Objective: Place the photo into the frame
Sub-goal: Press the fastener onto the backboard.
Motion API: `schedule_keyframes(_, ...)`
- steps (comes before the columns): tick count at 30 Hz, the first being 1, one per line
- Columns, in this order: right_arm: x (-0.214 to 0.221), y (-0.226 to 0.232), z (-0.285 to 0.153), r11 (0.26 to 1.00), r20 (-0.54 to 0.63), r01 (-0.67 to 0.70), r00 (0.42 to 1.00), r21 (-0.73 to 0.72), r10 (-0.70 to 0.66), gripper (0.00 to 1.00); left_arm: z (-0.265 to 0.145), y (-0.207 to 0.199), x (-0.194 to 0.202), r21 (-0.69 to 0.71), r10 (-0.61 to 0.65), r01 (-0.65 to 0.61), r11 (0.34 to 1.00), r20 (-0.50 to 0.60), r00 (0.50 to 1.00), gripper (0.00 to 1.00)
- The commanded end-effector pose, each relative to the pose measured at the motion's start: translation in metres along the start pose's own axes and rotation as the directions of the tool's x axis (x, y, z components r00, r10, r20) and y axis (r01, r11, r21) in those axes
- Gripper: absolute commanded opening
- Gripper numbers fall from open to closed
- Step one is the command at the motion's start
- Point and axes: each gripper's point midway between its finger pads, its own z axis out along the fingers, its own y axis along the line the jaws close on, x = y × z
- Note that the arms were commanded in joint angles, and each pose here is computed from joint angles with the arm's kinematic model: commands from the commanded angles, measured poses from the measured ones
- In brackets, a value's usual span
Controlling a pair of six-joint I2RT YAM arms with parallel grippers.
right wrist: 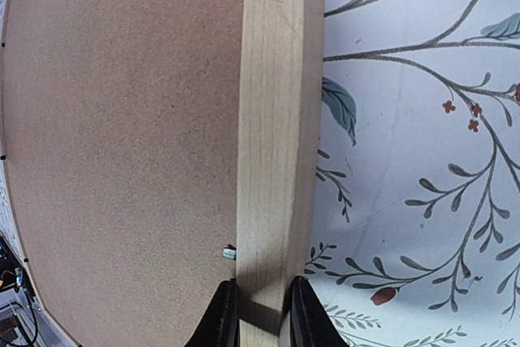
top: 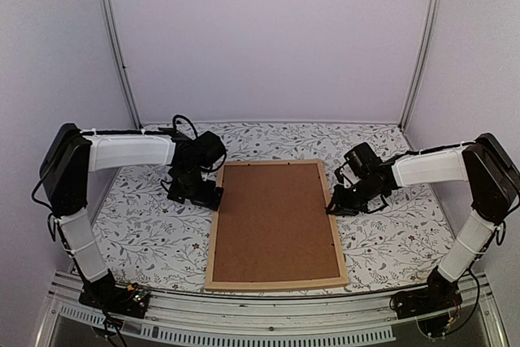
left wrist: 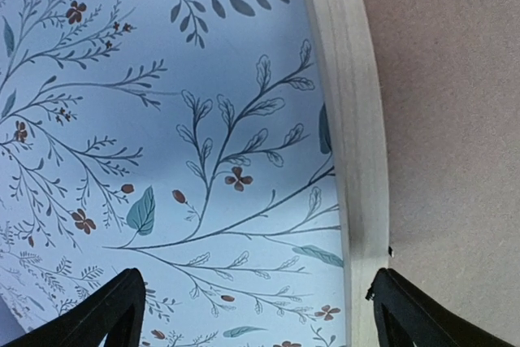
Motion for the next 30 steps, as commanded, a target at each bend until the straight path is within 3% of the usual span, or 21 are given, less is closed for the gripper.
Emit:
schedule_keyframes(1, 0.011, -0.009, 0.009, 1.000, -0.030, -0.010, 1.000, 0.015, 0.011, 0.10, 0.007, -0.006, -0.001, -0.009, 0.004, -0.004, 1.000, -0.006, 1.000, 1.00)
schedule_keyframes(30, 0.013, -0.007, 0.010, 1.000, -0.035, -0.010, 0.999, 0.006, 0.011, 0.09, 0.035, -0.038, 0.013, 0.014, 0.050, -0.050, 0.999, -0.050, 0.997, 1.00)
